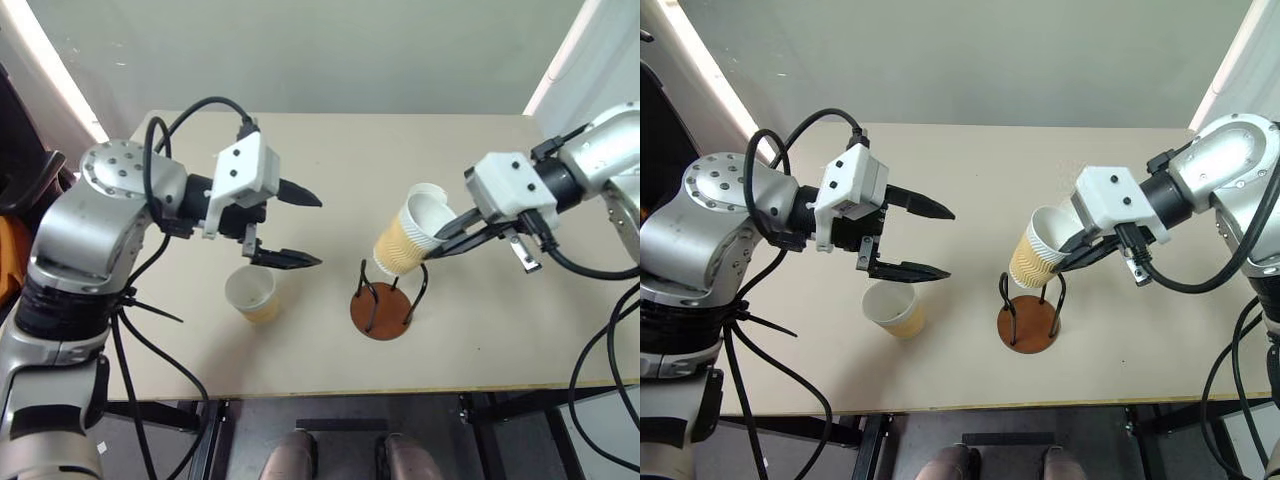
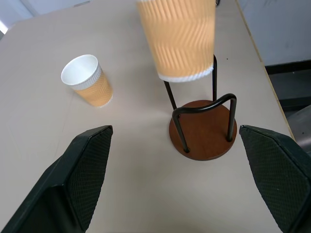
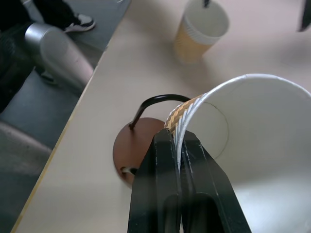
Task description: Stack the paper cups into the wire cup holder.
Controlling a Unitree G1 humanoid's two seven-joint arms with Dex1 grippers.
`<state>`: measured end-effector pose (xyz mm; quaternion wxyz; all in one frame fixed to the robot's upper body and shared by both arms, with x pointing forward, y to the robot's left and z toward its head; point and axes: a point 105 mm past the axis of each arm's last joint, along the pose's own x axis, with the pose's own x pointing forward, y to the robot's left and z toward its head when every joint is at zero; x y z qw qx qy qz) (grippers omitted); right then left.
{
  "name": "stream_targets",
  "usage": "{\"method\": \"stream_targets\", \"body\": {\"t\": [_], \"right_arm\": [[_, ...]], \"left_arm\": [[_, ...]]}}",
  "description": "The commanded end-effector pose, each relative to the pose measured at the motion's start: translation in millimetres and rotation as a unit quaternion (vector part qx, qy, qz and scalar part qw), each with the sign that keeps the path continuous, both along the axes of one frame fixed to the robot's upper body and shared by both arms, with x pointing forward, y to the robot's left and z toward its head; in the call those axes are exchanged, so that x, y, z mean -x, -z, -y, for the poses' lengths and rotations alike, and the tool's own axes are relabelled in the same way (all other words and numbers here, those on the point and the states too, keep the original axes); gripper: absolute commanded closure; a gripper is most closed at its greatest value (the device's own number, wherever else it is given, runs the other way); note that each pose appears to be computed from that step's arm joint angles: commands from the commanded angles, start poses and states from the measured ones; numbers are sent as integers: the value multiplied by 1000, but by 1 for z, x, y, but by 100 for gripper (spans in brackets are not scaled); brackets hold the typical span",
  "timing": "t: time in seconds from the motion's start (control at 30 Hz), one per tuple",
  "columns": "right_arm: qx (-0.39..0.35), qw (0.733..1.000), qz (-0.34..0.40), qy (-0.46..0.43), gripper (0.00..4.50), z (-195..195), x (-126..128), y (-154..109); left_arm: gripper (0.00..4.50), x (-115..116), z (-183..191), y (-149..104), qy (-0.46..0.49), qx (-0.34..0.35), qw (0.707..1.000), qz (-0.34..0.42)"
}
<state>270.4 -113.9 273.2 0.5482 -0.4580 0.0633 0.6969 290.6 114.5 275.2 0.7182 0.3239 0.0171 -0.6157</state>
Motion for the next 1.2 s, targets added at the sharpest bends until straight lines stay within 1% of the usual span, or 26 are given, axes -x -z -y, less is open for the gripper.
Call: {"method": "stream_targets", "body": {"t": [0.03,0.1,0.2,0.3,0.33,0.4,0.6,0.7,0.73,0.77,0.87,0.93,1.03,1.2], "right_arm": [[28,999,5,-28,448,-2,9,6],[36,999,15,-26,448,-3,3,9],[31,999,18,-13,448,-6,-4,7],[34,999,18,-13,448,-6,-4,7],[36,999,19,-14,431,-6,-4,7],[38,999,19,-18,390,-7,-3,7],[41,999,23,-24,187,-7,-1,5],[16,999,50,12,80,-5,-19,-8],[3,997,67,40,40,-3,-32,-13],[-3,994,82,70,16,1,-45,-15],[-24,977,118,177,16,15,-92,-15],[-8,962,139,235,16,28,-118,-7],[21,953,134,271,16,42,-136,10],[29,939,129,318,16,50,-159,27]], "left_arm": [[0,5,-3,-9,-1,1,1000,25],[0,5,-3,-9,-1,0,1000,25],[0,5,-3,-7,-2,-4,1000,24],[0,5,-3,-6,-4,-6,1000,22],[0,5,-3,-5,-4,-8,1000,22],[0,5,-3,-5,-6,-9,1000,22],[0,1,-2,-6,-12,-7,999,30],[0,-21,0,-14,-62,20,996,56],[0,-32,1,-16,-87,29,993,68],[0,-42,2,-17,-112,38,990,74],[0,-72,1,-9,-186,34,979,79],[0,-85,-1,0,-218,24,973,75],[0,-88,5,4,-217,24,973,68],[0,-82,10,6,-202,28,977,63]]}}
